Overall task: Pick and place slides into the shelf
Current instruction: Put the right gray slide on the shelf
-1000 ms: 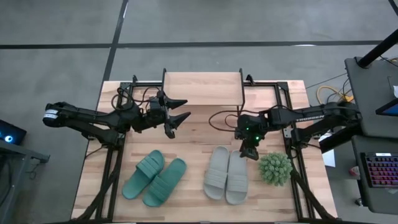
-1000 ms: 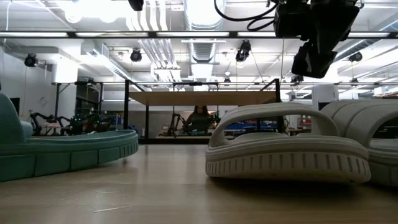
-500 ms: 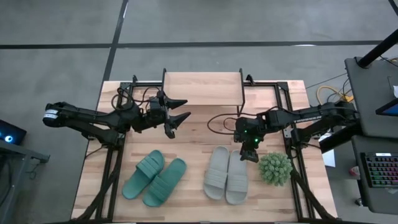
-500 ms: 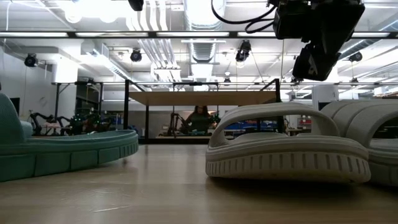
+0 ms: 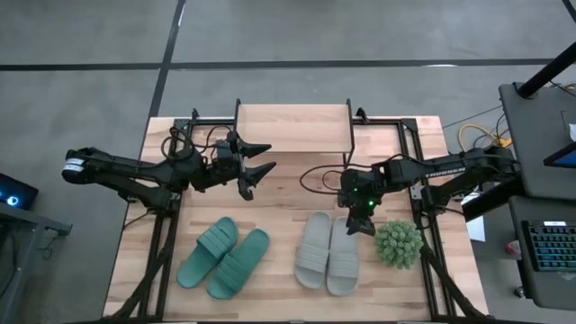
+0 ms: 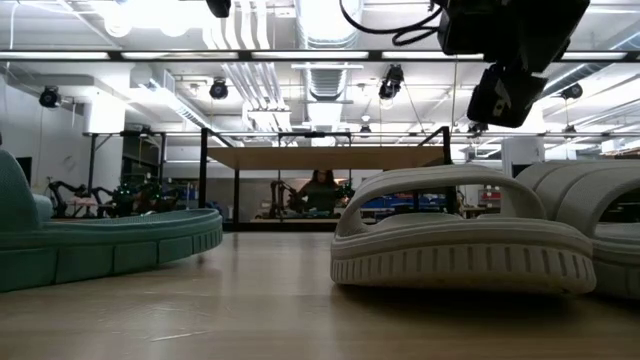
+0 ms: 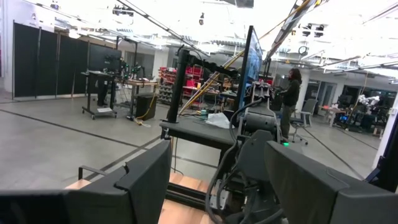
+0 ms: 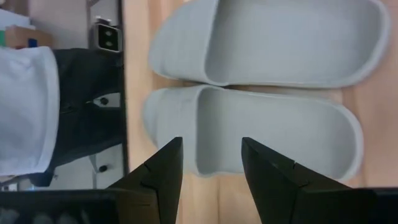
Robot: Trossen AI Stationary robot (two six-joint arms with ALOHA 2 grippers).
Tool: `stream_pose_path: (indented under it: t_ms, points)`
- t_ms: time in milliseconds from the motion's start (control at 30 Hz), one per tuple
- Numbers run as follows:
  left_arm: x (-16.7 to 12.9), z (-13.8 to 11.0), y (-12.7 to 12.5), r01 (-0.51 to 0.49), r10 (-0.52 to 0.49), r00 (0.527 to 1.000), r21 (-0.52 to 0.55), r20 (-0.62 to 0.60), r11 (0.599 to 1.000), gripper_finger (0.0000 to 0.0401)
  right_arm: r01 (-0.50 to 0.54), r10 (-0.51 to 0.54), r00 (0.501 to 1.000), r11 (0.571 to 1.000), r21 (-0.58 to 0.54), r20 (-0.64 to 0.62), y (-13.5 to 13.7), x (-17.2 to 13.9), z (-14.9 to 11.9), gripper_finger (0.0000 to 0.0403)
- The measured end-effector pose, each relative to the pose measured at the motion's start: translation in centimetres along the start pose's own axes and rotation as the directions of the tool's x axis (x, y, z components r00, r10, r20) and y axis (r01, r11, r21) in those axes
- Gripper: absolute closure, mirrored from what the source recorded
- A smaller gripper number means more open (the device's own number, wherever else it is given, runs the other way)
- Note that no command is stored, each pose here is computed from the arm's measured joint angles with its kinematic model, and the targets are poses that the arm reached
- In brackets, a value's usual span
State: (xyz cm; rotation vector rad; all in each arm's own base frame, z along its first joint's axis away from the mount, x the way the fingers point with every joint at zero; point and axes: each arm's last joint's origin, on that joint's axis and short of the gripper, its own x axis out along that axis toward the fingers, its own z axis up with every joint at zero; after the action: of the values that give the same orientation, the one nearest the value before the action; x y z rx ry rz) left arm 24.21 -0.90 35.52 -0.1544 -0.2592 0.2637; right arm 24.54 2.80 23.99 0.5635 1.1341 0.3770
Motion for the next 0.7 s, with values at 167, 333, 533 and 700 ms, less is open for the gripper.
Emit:
stream_pose_path:
  t_ms: [167, 333, 533, 700]
  points:
    - [0.01, -0.01, 0.0, 0.0, 0.0, 1.0, 0.0, 0.0, 1.0, 0.0157, -0.011, 0.011, 1.0, 1.0, -0.02, 0.011, 0.28, 0.13, 0.11, 0.0248]
    - [0.01, -0.06, 0.0, 0.0, 0.0, 1.0, 0.001, -0.002, 1.0, 0.0157, -0.012, 0.013, 1.0, 1.0, -0.021, 0.009, 0.39, 0.2, 0.07, 0.0248]
    - [-0.01, -0.2, 0.02, -0.001, 0.001, 1.0, 0.003, -0.006, 1.0, 0.0157, -0.012, 0.012, 1.0, 1.0, -0.006, 0.011, 0.41, 0.2, 0.08, 0.0248]
    - [-0.09, -0.59, 0.09, -0.002, 0.002, 1.0, 0.007, -0.017, 1.0, 0.0157, -0.014, 0.014, 1.0, 1.0, -0.003, 0.004, 0.68, 0.37, -0.04, 0.0245]
